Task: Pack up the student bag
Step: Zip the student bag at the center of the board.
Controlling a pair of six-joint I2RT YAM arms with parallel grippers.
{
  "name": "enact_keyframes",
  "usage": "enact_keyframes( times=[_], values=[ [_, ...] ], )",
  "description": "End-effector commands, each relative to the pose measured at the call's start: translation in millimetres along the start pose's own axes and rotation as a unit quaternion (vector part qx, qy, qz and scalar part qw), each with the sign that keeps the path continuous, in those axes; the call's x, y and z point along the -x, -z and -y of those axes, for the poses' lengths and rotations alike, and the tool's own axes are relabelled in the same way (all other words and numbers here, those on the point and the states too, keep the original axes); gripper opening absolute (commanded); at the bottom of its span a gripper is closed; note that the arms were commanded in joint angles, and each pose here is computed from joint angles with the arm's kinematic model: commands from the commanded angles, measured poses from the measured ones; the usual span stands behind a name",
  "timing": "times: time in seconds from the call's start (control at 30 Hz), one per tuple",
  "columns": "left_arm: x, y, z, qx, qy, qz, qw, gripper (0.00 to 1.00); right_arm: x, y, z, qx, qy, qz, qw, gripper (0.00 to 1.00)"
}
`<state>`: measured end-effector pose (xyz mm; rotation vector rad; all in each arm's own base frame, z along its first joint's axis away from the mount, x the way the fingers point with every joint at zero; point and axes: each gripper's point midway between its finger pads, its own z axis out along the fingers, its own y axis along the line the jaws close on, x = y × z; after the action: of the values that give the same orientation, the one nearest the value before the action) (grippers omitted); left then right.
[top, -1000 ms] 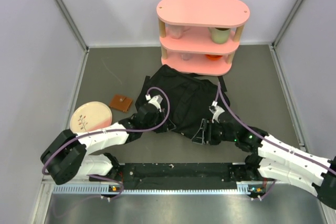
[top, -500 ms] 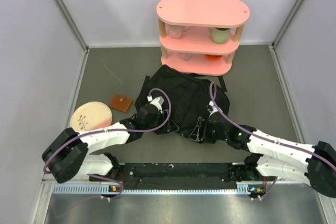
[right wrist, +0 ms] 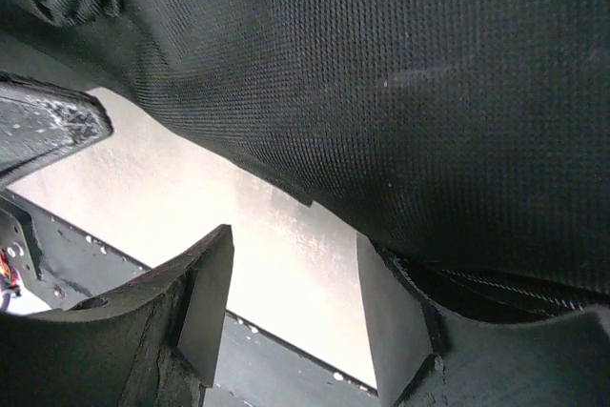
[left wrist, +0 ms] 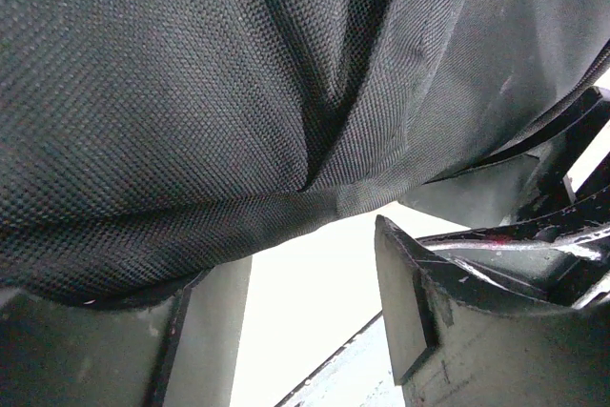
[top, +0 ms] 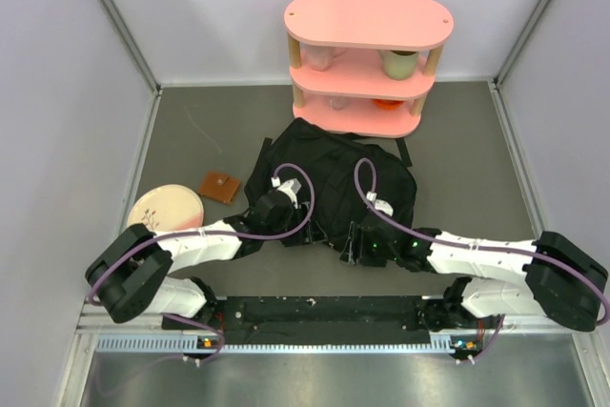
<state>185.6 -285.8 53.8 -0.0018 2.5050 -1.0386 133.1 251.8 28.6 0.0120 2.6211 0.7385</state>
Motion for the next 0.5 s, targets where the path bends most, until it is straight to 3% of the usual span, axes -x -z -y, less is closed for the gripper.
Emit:
enact_keyframes(
  times=[0.0,0.23,0.47],
  values=[
    [4.1,-3.6,9.6,-0.022,-0.004,0.007,1.0,0.59,31.6,3.2,-26.6,0.022,0.015,0.06,0.998,0.54],
    [1.0,-5.6,4.6,-0.016,-0.003,0.003,1.0,0.59,52.0,18.8,-28.8,0.032,0.001,0.115,0.993,0.54],
    [1.5,-6.1,6.0,-0.019,-0.002,0.004,1.0,0.59,38.1,2.1,-27.3,0.018,0.005,0.074,0.997,0.54]
  ],
)
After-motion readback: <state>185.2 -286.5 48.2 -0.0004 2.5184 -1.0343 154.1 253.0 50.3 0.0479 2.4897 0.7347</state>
